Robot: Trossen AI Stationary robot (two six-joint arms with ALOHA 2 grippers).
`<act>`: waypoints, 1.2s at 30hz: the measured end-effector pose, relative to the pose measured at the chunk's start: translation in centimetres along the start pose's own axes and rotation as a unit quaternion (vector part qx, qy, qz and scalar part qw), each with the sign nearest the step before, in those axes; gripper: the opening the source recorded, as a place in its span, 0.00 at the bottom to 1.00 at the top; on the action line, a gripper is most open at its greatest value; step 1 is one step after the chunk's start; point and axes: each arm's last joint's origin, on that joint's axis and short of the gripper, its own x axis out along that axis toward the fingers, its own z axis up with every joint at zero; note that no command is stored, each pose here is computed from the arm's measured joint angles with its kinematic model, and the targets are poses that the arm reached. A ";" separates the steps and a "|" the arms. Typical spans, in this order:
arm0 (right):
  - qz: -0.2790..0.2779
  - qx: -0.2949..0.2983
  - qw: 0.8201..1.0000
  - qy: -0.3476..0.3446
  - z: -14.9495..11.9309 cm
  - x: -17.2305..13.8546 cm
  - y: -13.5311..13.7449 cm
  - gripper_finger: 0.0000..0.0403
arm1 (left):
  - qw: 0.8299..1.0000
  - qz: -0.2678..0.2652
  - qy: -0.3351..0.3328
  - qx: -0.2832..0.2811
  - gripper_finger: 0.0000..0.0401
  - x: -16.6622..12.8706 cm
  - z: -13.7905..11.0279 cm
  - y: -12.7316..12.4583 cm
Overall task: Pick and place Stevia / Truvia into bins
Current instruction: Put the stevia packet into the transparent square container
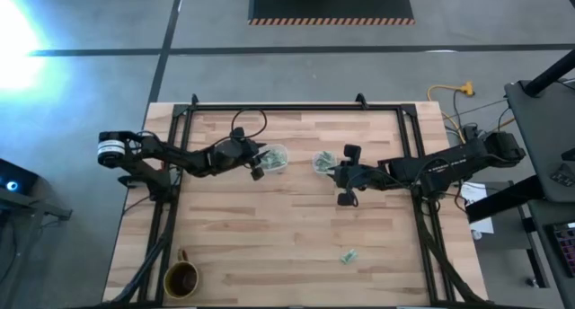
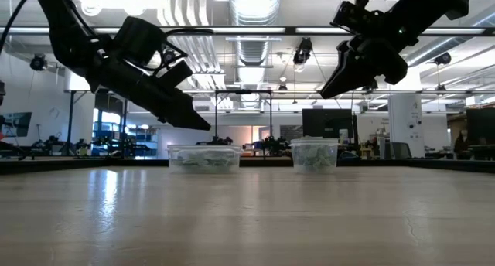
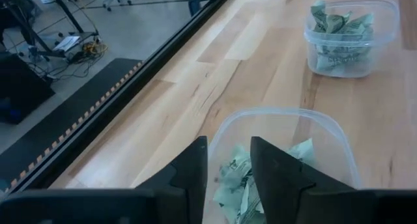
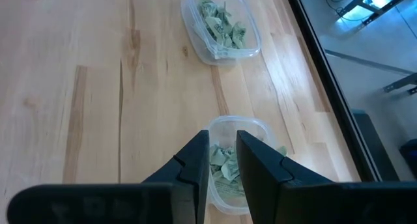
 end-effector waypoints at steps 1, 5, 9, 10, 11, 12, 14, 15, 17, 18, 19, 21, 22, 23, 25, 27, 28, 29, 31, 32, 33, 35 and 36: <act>0.000 0.000 1.000 0.000 0.0 0.0 0.0 0.17 | 1.000 0.000 0.000 0.000 0.26 0.0 0.0 0.0; 0.000 0.000 1.000 0.000 0.0 0.0 0.0 0.17 | 1.000 0.000 -0.002 0.000 0.27 0.0 0.1 0.0; 0.000 0.000 1.000 0.000 0.0 0.0 0.0 0.17 | 1.000 -0.001 -0.008 -0.001 0.27 -0.2 0.3 0.0; 0.000 0.000 1.000 0.000 0.0 0.0 0.0 0.17 | 1.000 -0.003 -0.009 -0.001 0.27 -0.2 0.4 -0.1; 0.000 0.000 1.000 0.000 0.0 0.0 0.0 0.17 | 1.000 -0.005 -0.011 -0.001 0.27 -0.3 0.5 -0.2; 0.001 0.000 1.000 0.000 0.0 0.0 0.0 0.17 | 1.000 -0.007 -0.014 -0.001 0.27 -0.5 0.5 -0.2; 0.010 0.003 1.000 -0.001 0.0 0.0 0.1 0.17 | 1.000 -0.012 -0.020 0.000 0.27 -0.7 0.8 -0.5; 0.021 0.005 1.000 -0.002 0.0 0.0 0.1 0.17 | 1.000 -0.015 -0.022 0.000 0.27 -0.8 0.8 -0.6; 0.053 0.007 0.999 -0.006 0.0 0.0 0.3 0.17 | 1.000 -0.021 -0.023 0.002 0.27 -1.0 0.9 -0.8; 0.071 0.008 0.997 -0.008 0.0 0.0 0.4 0.17 | 0.999 -0.024 -0.024 0.003 0.27 -1.1 0.9 -1.0; 0.089 0.009 0.996 -0.010 0.1 0.0 0.5 0.17 | 0.999 -0.027 -0.024 0.004 0.27 -1.2 0.9 -1.1; 0.125 0.019 0.992 -0.014 0.1 -0.1 0.7 0.17 | 0.999 -0.032 -0.026 0.006 0.27 -1.4 0.9 -1.3; 0.140 0.027 0.990 -0.013 0.1 -0.1 0.8 0.17 | 0.999 -0.034 -0.026 0.007 0.27 -1.4 0.9 -1.4; 0.154 0.036 0.987 -0.012 0.1 -0.1 0.9 0.17 | 0.999 -0.036 -0.023 0.009 0.27 -1.4 0.9 -1.5; 0.178 0.052 0.983 -0.007 0.1 -0.2 1.0 0.17 | 0.999 -0.040 -0.017 0.012 0.27 -1.5 0.8 -1.7; 0.198 0.062 0.978 -0.002 -0.1 -0.2 1.3 0.17 | 0.999 -0.040 -0.018 0.013 0.27 -1.5 0.8 -1.7; 0.205 0.064 0.977 0.000 -0.2 -0.3 1.5 0.17 | 0.999 -0.040 -0.018 0.014 0.27 -1.5 0.8 -1.7; 0.211 0.065 0.975 0.003 -0.4 -0.4 1.8 0.17 | 0.999 -0.041 -0.018 0.014 0.27 -1.5 0.8 -1.7; 0.224 0.064 0.973 0.009 -0.8 -0.5 2.4 0.17 | 0.999 -0.041 -0.018 0.014 0.27 -1.5 0.8 -1.7; 0.229 0.063 0.971 0.013 -1.0 -0.6 2.7 0.17 | 0.999 -0.041 -0.018 0.014 0.27 -1.5 0.8 -1.7; 0.234 0.063 0.970 0.017 -1.2 -0.7 3.0 0.17 | 0.999 -0.041 -0.018 0.014 0.27 -1.5 0.8 -1.7; 0.242 0.064 0.968 0.024 -1.6 -0.9 3.6 0.17 | 0.999 -0.041 -0.018 0.014 0.27 -1.5 0.8 -1.8; 0.246 0.064 0.967 0.026 -1.8 -1.0 3.9 0.17 | 0.999 -0.041 -0.018 0.014 0.27 -1.5 0.8 -1.8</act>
